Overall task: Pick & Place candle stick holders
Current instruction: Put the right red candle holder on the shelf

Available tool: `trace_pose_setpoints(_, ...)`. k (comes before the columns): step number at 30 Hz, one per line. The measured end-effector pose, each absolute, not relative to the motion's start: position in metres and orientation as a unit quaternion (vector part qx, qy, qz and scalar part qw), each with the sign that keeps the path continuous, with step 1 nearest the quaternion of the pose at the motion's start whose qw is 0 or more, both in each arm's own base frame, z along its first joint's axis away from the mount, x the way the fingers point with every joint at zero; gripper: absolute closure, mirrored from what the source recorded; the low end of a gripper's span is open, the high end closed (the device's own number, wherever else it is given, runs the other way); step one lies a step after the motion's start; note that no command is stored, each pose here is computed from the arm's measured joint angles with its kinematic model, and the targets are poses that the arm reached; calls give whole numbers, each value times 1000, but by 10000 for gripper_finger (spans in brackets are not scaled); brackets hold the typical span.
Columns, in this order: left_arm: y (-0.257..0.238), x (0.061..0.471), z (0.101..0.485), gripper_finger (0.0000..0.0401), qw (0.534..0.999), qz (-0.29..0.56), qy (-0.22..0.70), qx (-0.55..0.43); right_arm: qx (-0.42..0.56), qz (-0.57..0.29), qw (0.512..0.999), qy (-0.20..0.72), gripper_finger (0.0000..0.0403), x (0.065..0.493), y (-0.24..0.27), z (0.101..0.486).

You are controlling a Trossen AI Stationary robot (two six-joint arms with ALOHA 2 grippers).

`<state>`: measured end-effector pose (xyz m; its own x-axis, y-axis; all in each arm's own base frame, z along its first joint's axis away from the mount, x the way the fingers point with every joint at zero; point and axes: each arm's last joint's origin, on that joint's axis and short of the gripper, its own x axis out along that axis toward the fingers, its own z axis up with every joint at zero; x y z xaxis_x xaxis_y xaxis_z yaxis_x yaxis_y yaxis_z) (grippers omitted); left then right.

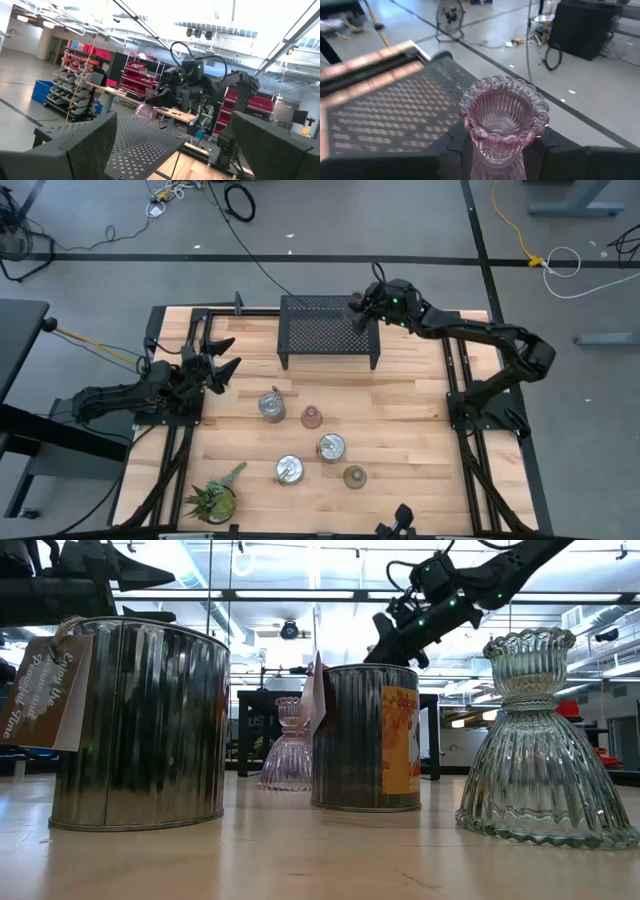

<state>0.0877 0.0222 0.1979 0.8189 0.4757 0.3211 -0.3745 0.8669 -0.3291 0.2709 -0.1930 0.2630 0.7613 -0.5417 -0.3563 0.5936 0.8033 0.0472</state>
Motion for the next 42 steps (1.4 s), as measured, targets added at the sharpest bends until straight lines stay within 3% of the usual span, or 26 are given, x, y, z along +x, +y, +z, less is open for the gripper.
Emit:
trace_pose_setpoints(24,23,87,198,11,941,237,-203,-129,97,-336,924,156,293,264,-216,253)
trace_pose_setpoints(30,23,87,198,11,940,241,-203,-129,95,-305,938,133,293,285,-218,254)
trace_pose_setpoints(42,23,87,198,11,940,245,-202,-126,86,-291,934,188,293,326,-231,262)
